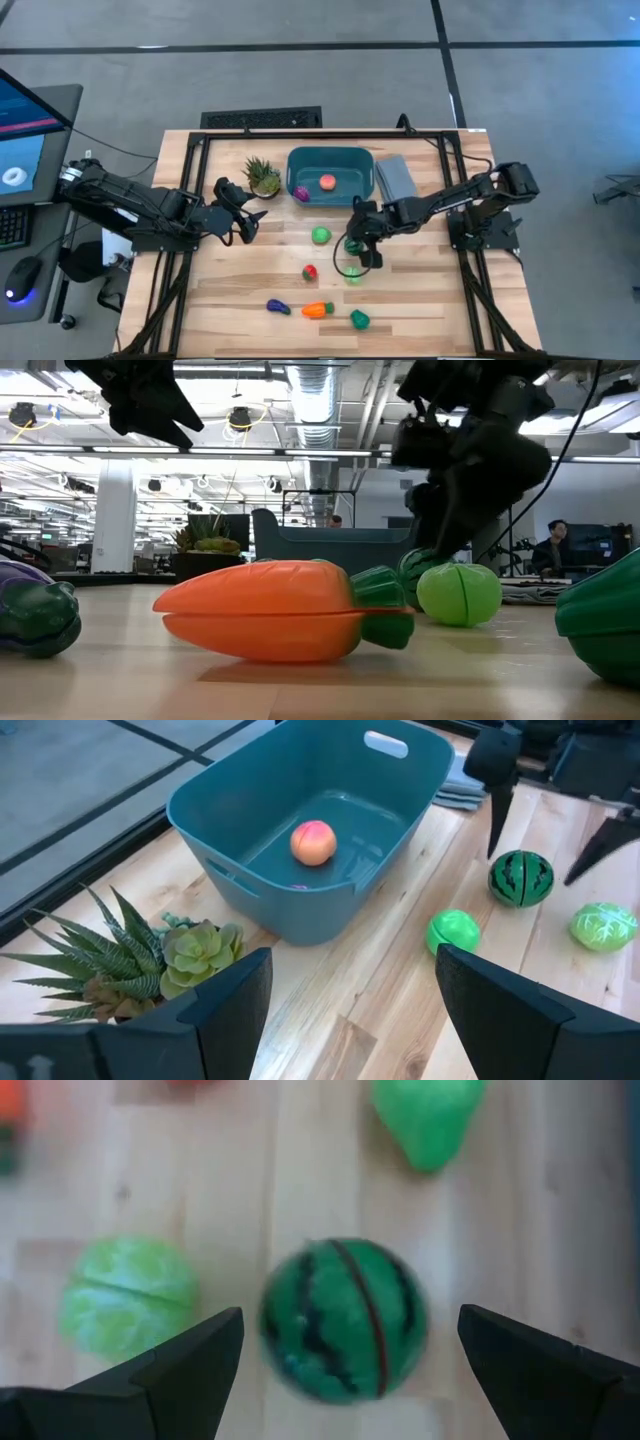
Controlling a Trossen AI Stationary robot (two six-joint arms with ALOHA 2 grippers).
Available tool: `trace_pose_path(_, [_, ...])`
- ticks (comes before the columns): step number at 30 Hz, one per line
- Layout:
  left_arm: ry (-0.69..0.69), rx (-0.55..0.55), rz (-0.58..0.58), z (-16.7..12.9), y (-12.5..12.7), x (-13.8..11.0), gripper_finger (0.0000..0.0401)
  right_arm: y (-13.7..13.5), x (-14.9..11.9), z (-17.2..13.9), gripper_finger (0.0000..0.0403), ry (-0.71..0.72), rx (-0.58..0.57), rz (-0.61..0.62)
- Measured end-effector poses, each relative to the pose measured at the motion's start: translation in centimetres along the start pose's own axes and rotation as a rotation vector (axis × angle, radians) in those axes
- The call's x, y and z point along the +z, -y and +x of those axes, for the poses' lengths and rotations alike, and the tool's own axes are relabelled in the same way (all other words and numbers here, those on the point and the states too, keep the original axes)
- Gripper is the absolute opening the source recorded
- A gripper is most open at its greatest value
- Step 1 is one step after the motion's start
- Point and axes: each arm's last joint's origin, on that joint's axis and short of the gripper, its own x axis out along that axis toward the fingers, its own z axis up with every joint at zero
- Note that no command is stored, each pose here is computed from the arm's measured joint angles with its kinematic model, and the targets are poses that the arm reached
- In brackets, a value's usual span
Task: Pick and placing Produce into tupperware
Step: Put the watermelon into the blue bin
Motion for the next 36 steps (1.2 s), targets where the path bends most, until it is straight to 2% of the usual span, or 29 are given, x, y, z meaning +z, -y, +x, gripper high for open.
trace_pose_path(10, [-0.006, -0.011, -0.01, 0.0, 0.1, 0.0, 0.0271, -0.2, 0.3, 1.8, 0.0393, -0.04, -0.01, -0.002])
trace_pose_path(23, [-0.008, -0.013, -0.01, 0.0, 0.1, 0.0, 0.0271, -0.1, 0.2, 1.8, 0.0365, -0.043, -0.019, 0.0])
trace_pose_path(31, [-0.008, -0.013, -0.009, 0.0, 0.1, 0.0, 0.0271, -0.1, 0.6, 1.8, 0.0366, -0.006, -0.02, -0.007])
trace_pose_path(36, [-0.008, -0.013, -0.01, 0.0, 0.1, 0.0, 0.0271, -0.1, 0.3, 2.3, 0.0363, -0.037, -0.022, -0.006])
